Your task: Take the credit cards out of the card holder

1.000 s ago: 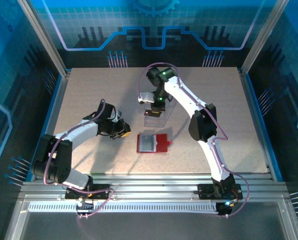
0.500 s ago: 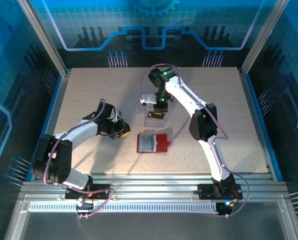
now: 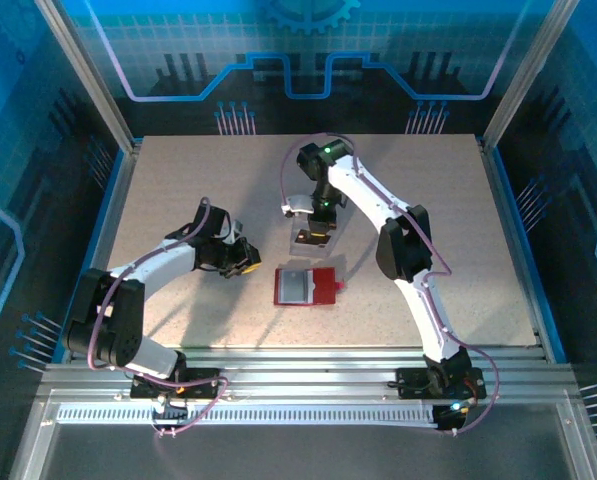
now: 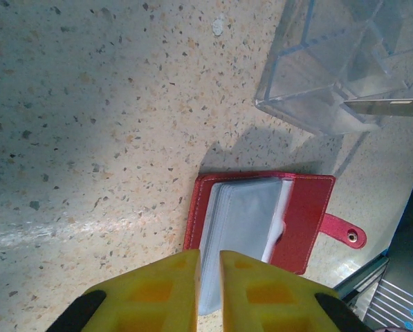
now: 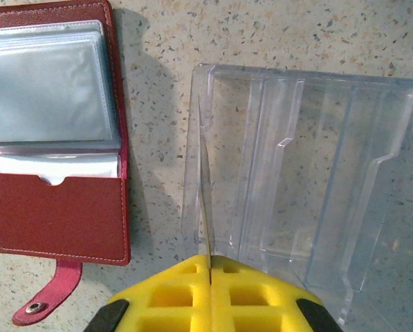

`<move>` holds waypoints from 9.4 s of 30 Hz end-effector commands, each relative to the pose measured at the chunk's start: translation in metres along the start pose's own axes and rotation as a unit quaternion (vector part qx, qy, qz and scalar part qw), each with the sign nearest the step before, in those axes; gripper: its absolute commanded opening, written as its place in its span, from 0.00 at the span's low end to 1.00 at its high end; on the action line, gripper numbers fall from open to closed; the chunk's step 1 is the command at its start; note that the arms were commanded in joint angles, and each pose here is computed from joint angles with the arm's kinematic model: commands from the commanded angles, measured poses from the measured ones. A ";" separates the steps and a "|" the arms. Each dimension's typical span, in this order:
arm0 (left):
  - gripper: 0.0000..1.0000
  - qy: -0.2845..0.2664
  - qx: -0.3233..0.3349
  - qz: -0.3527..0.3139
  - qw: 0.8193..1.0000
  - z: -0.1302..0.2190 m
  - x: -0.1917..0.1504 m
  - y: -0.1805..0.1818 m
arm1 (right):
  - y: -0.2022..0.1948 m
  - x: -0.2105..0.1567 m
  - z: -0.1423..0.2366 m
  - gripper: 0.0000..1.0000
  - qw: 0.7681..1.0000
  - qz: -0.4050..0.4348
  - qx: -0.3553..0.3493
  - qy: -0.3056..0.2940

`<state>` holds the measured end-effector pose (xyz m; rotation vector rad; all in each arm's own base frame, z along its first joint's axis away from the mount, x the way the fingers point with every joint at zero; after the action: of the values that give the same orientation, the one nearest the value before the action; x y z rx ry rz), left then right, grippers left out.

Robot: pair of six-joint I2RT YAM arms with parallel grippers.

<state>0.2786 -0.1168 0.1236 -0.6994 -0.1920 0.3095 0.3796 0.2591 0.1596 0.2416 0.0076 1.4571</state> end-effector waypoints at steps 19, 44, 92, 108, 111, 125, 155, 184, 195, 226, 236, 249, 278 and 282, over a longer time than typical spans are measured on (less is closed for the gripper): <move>0.15 0.010 -0.015 -0.001 1.000 0.000 0.003 -0.002 | 0.002 -0.008 0.013 0.00 0.999 -0.037 0.015 -0.020; 0.14 0.017 -0.015 0.001 1.000 -0.005 0.002 0.002 | -0.015 0.000 0.008 0.23 0.997 -0.021 -0.069 0.007; 0.00 0.129 -0.005 0.007 0.992 -0.065 -0.037 0.019 | 0.120 0.031 -0.082 0.10 0.771 -0.574 0.161 -0.223; 0.00 0.143 0.012 0.007 0.990 -0.069 -0.041 0.027 | 0.126 0.026 -0.104 0.16 0.781 -0.592 0.113 -0.166; 0.00 0.144 0.014 0.007 0.989 -0.069 -0.041 0.028 | 0.128 0.021 -0.103 0.20 0.783 -0.595 0.094 -0.152; 0.00 0.146 0.018 0.008 0.989 -0.070 -0.041 0.030 | 0.135 0.003 -0.089 0.40 0.795 -0.597 0.015 -0.104; 0.00 0.115 -0.008 -0.027 0.993 -0.044 -0.016 -0.008 | 0.129 -0.026 -0.051 0.50 0.803 -0.583 -0.111 -0.060; 0.00 0.141 -0.054 -0.045 0.987 -0.060 -0.041 -0.044 | 0.127 -0.020 -0.038 0.18 0.746 -0.578 0.188 -0.272; 0.00 0.174 -0.037 -0.037 0.983 -0.070 -0.053 -0.025 | 0.113 -0.018 -0.069 0.04 0.723 -0.594 0.229 -0.267; 0.00 0.185 0.002 -0.045 0.982 -0.077 -0.051 -0.016 | 0.104 -0.030 -0.105 0.22 0.719 -0.624 0.207 -0.224; 0.00 0.185 0.002 -0.045 0.982 -0.076 -0.052 -0.016 | 0.105 -0.030 -0.109 0.23 0.717 -0.628 0.210 -0.218; 0.00 0.184 0.002 -0.045 0.982 -0.076 -0.052 -0.016 | 0.107 -0.027 -0.111 0.23 0.715 -0.626 0.222 -0.219; 0.00 0.180 0.004 -0.050 0.982 -0.073 -0.051 -0.018 | 0.113 -0.035 -0.102 0.29 0.732 -0.638 0.163 -0.172; 0.00 0.180 0.006 -0.050 0.982 -0.073 -0.051 -0.017 | 0.116 -0.034 -0.100 0.29 0.734 -0.638 0.164 -0.169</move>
<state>0.2580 -0.1919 0.0760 -0.7555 0.1068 0.0960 0.2568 0.2606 0.0785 0.7239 0.0917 0.0035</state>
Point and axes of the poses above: each hand's point on the last joint's axis, 136 mm out from that joint toward the fingers, its own z axis back along the fingers, its own y axis along the line the jaws close on, x = y × z, the point moved 7 cm from there along z, back along the fingers, and after that the axes turned 2 degrees about -z, right-handed, at the moved point
